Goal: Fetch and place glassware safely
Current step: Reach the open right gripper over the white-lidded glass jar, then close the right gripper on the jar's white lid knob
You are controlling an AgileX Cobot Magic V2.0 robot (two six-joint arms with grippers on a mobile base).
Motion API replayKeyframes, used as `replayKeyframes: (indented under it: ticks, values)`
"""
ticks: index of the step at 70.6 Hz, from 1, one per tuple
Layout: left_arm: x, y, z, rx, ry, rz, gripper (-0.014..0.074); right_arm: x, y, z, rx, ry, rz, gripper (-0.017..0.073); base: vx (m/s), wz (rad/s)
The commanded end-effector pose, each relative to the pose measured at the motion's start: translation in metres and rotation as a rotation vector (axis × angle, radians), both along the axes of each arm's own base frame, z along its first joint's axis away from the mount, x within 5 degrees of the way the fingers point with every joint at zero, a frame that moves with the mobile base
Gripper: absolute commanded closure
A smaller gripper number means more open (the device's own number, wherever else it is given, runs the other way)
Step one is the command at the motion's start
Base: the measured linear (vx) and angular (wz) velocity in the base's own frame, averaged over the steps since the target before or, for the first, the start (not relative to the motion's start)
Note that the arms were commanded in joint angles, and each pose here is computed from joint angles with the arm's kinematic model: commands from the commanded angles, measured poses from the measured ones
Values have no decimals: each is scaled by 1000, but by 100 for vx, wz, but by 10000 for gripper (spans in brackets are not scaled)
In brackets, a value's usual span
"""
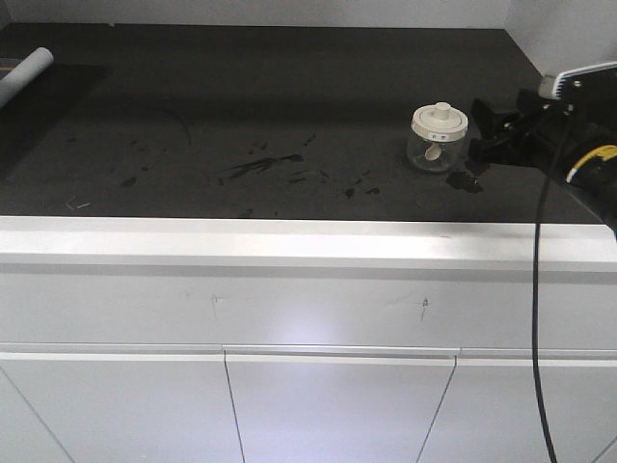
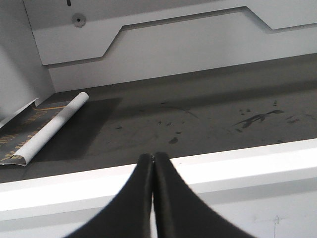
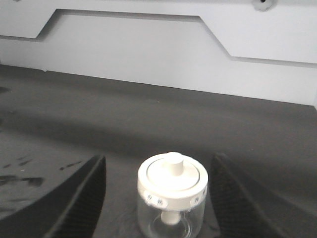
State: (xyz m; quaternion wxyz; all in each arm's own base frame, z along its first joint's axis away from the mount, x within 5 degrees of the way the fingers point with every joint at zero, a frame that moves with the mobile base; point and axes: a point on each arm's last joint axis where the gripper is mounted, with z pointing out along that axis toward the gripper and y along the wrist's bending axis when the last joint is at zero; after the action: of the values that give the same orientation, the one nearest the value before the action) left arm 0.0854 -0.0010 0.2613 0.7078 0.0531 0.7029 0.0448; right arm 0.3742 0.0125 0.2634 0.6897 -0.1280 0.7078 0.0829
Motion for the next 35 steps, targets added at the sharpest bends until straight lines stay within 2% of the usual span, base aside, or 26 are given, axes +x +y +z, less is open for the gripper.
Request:
replayKeyframes:
  ticks: [1,16,25,35]
  values:
    - [0,-1,15,-22,-91,-11,601,17,0,25,25,-149,33,110,0,0]
    - [0,-1,15,-22,-91,-11,601,62,-1,17,24,-176,37,110,0,0]
    - [0,-1,15,-22,-91,-11,601,82,9,14,39,-179,65,110,0,0]
    - [0,-1,15,-22,-91,-11,601,104,18,6,13,-137,65,110,0,0]
